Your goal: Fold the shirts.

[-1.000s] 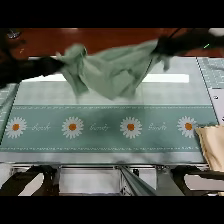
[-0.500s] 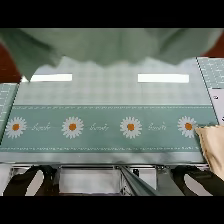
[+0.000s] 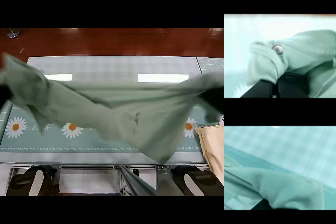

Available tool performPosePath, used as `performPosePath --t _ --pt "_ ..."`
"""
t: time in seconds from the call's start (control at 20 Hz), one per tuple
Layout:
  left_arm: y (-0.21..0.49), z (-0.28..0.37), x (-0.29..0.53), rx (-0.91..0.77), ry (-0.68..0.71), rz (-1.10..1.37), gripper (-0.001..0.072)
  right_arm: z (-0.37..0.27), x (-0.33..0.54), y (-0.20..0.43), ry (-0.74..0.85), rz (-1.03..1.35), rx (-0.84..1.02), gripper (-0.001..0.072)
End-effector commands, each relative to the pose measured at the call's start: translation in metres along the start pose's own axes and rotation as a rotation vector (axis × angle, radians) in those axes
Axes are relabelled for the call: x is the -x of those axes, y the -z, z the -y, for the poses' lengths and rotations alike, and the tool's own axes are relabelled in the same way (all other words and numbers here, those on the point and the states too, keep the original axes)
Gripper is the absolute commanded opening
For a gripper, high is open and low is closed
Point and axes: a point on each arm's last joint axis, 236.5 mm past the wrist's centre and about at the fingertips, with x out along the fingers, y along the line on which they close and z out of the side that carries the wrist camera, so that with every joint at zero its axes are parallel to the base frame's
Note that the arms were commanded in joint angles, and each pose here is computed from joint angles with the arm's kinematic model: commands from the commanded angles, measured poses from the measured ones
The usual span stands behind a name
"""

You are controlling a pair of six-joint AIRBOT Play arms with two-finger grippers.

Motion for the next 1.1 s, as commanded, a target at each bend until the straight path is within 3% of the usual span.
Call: performPosePath --t 0.0,0.25,0.75,0.9,0.95,1.0,1.05 --pt "0.11 -0.031 -0.068 0.245 0.054 -0.272 0.0027 0.02 -0.085 0.056 -0.072 -0.127 -0.136 0.0026" --pt "0.185 -0.095 -0.141 0.464 -0.053 -0.344 0.0027 0.08 -0.191 0.064 -0.02 -0.181 -0.301 0.0025" --pt "0.138 -0.16 -0.243 0.581 -0.115 -0.305 0.0027 0.167 -0.331 -0.062 -0.02 -0.174 -0.437 0.0025" --pt "0.144 -0.161 -0.265 0.599 -0.089 -0.384 0.0028 0.164 -0.362 -0.084 -0.11 -0.146 -0.507 0.0026" --pt "0.146 -0.158 -0.27 0.6 -0.078 -0.407 0.0043 0.162 -0.37 -0.088 -0.143 -0.135 -0.54 0.0079" --pt "0.146 -0.154 -0.273 0.596 -0.061 -0.431 0.0229 0.158 -0.377 -0.09 -0.186 -0.132 -0.577 0.0414" --pt "0.143 -0.151 -0.272 0.586 -0.044 -0.447 0.0589 0.157 -0.377 -0.092 -0.223 -0.129 -0.596 0.0636"
